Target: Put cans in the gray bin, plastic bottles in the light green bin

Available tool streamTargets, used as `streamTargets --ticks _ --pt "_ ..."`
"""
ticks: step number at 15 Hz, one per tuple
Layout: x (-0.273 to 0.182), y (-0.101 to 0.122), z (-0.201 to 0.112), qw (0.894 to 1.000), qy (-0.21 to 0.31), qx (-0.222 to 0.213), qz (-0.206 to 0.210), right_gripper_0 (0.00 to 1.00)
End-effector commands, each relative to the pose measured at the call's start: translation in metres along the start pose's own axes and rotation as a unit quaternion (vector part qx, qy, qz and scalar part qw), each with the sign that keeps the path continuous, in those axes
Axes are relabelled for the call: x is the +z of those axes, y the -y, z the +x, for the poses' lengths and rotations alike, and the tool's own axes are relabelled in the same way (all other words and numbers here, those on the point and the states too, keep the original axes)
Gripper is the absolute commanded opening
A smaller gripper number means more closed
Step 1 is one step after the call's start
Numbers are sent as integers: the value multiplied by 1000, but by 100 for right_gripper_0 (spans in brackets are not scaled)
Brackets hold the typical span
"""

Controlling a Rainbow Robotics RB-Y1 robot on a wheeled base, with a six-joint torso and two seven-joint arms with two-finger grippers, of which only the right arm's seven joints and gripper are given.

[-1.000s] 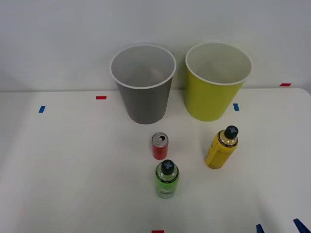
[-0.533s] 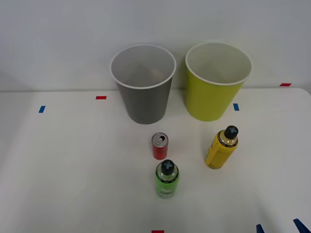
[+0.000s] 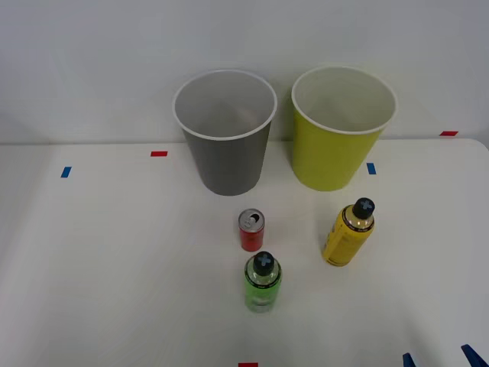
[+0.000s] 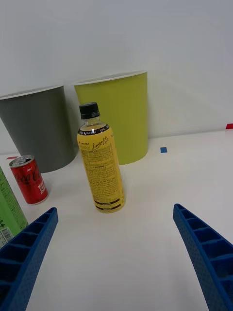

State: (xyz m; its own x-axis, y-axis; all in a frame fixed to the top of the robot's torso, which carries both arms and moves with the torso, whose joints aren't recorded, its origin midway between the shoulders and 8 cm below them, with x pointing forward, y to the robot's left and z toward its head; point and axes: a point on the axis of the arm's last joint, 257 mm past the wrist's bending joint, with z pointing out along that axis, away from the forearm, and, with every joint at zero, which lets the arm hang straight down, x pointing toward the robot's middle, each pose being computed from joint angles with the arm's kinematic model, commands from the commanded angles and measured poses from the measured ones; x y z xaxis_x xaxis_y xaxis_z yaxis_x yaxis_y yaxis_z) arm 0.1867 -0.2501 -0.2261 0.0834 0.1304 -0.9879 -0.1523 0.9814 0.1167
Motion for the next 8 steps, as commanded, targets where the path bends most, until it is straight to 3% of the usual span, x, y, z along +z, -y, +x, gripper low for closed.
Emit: streamTargets --ticks 1,5,7,8 --pt "0 0 0 1000 0 0 0 82" --pt "-2 -5 18 1000 -8 24 4 82" --pt "-3 -11 9 1000 10 -26 -4 82" --pt "-4 -10 9 1000 16 -23 9 82"
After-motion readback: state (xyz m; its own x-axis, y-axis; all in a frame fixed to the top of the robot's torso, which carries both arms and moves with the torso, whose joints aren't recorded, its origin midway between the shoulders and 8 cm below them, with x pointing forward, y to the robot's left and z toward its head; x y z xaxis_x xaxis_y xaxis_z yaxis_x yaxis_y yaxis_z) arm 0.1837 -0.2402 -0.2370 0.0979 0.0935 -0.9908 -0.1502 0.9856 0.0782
